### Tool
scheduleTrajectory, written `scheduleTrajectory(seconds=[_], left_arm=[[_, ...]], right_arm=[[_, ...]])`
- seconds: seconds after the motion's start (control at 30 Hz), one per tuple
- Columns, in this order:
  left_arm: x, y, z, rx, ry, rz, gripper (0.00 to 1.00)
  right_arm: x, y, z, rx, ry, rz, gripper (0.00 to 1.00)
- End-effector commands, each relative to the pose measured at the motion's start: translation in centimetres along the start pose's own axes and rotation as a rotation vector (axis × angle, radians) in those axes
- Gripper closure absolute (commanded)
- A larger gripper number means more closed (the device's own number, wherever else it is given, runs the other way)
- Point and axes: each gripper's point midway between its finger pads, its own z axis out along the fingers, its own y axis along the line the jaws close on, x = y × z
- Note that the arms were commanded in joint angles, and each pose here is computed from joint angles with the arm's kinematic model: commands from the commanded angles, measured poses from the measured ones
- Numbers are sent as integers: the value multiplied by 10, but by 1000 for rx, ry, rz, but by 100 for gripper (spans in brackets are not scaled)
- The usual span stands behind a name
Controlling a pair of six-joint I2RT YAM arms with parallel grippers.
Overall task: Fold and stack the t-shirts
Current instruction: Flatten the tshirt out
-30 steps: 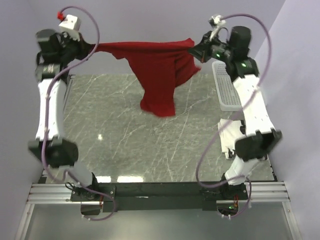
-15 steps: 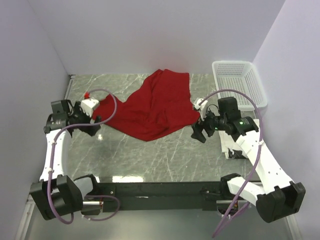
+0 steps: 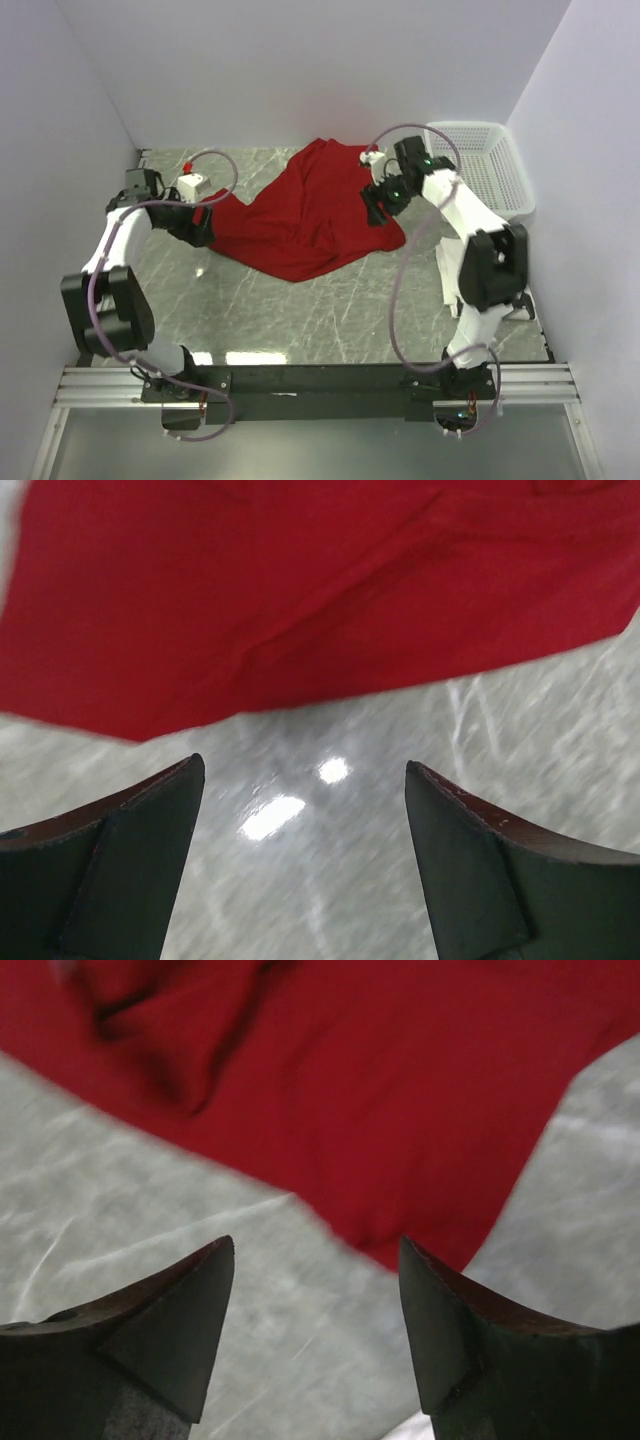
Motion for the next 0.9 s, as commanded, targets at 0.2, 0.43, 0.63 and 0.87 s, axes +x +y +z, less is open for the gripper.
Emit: scheduleTrajectory(seconds=[0.2, 0.43, 0.63, 0.87], left_arm=[[-31, 15, 68, -15, 86, -167, 16], [-21, 49, 93, -106, 179, -243, 15], [-1, 69, 101, -168, 257, -283, 19], [31, 96, 111, -196, 339, -339, 30]], right_arm=[[16, -90, 40, 140, 190, 154, 27], [38, -102, 56, 153, 276, 194, 26], [78, -69, 69, 4, 395, 255, 44], [93, -24, 58, -143, 392, 264, 89]])
